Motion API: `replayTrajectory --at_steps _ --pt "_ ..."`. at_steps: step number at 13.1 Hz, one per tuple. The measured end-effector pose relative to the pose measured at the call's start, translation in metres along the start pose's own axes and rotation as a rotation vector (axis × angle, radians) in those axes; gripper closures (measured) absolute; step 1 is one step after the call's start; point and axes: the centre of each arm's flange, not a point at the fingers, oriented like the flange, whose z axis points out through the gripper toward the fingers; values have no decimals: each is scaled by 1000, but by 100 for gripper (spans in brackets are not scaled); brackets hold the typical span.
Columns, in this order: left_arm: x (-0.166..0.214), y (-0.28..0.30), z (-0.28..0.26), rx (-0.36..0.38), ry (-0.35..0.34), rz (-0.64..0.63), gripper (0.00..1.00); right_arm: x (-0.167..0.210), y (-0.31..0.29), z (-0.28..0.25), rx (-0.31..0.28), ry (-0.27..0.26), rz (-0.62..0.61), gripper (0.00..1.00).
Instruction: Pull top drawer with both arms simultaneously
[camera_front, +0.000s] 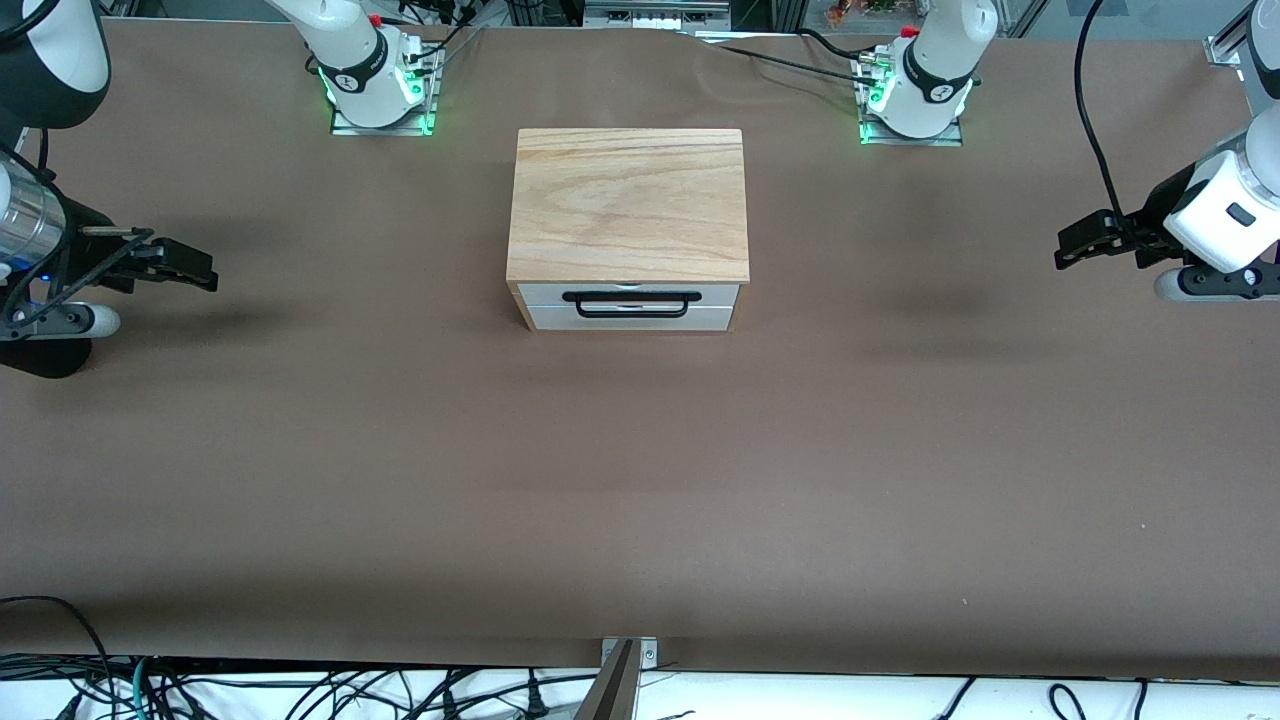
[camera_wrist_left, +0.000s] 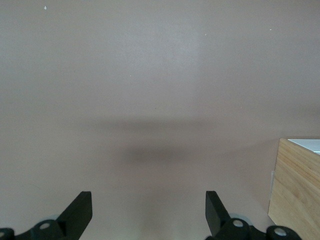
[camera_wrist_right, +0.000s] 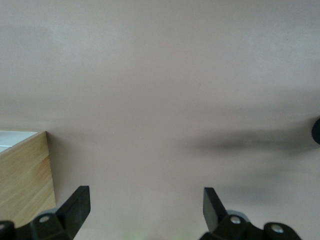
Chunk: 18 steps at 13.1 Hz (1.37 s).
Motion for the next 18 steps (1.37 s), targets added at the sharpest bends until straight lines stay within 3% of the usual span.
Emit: replayTrajectory --at_steps 5,8,12,16,18 --pt "0 0 2 0 -5 0 0 2 -4 13 8 -51 -7 0" --pt "0 -1 3 0 -7 -1 0 5 -20 24 90 -81 -22 0" --pt "4 -1 10 1 -18 -1 0 15 -43 60 317 -152 -106 0" --pt "20 -1 27 0 -10 -5 0 21 -69 139 609 -249 -252 0" --pt "32 1 43 -32 -13 -10 0 26 -81 174 750 -258 -330 0"
